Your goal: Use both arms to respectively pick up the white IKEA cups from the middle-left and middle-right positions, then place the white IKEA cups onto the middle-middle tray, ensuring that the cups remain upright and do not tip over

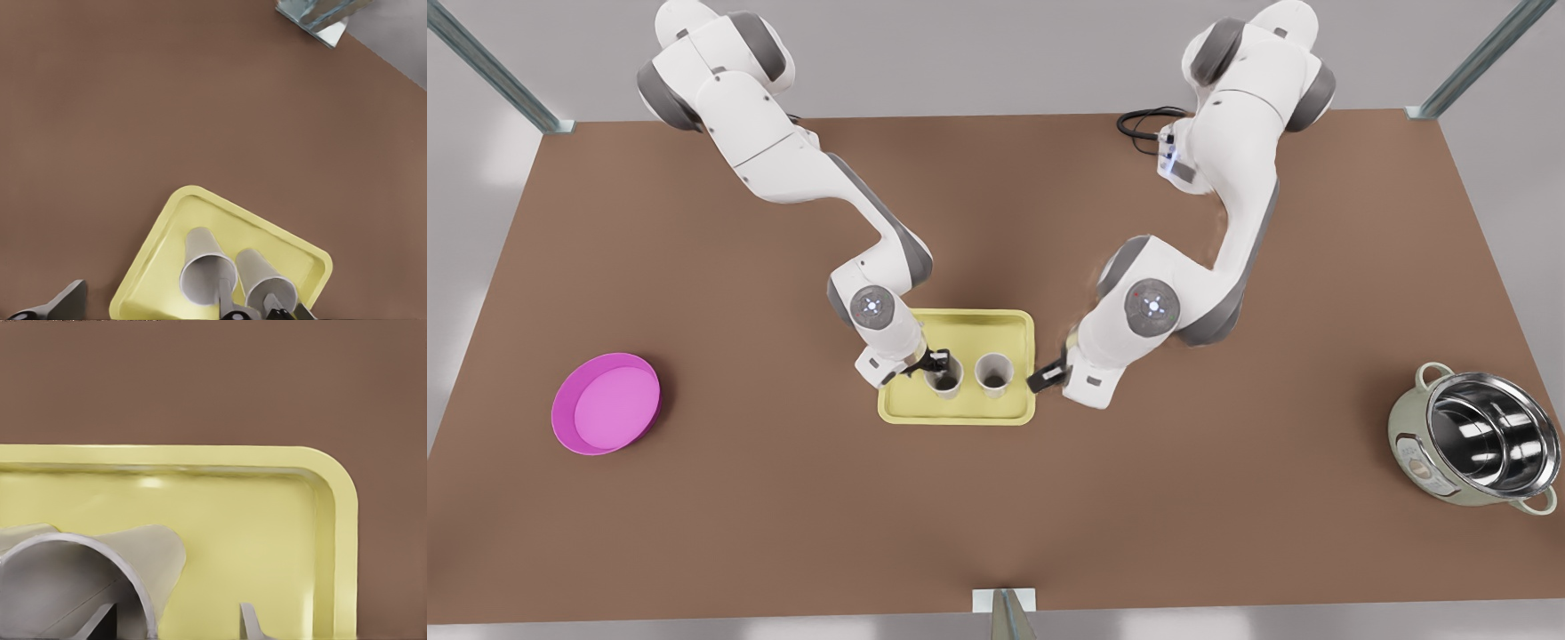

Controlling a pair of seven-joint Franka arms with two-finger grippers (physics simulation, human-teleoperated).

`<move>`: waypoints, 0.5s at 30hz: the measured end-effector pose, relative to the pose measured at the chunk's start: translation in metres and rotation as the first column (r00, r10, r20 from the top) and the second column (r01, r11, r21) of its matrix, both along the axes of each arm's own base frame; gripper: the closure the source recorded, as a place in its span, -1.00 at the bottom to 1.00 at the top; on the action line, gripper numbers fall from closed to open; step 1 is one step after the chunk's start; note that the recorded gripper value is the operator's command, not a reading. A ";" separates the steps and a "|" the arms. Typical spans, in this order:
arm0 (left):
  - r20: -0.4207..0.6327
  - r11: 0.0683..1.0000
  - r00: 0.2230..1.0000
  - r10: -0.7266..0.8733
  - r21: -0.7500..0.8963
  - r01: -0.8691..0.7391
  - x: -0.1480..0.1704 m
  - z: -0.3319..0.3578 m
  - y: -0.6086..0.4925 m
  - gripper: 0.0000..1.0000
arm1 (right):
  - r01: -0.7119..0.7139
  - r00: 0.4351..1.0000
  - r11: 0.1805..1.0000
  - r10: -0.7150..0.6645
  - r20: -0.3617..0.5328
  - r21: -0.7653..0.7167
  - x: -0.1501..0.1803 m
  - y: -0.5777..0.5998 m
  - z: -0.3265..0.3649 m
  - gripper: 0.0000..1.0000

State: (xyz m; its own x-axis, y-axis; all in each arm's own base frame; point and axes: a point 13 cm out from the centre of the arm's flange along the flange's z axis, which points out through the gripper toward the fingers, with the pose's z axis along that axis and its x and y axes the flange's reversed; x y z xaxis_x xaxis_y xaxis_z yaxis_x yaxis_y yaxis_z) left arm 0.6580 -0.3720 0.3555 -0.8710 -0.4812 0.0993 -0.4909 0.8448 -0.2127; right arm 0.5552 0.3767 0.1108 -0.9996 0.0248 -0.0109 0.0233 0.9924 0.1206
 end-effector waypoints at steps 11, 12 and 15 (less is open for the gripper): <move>-0.230 0.953 0.967 -0.108 0.252 0.166 -0.072 0.113 0.297 -1.00 | 0.099 0.995 0.995 -0.100 0.015 0.034 0.012 -0.005 0.029 -1.00; -0.248 0.947 0.958 -0.147 0.244 0.208 -0.078 0.113 0.292 -1.00 | 0.108 0.994 0.993 -0.109 0.026 0.037 0.017 -0.009 0.045 -1.00; -0.291 0.931 0.930 -0.223 0.220 0.292 -0.089 0.112 0.294 -1.00 | 0.179 0.982 0.983 -0.181 0.058 0.046 0.068 -0.057 0.103 -1.00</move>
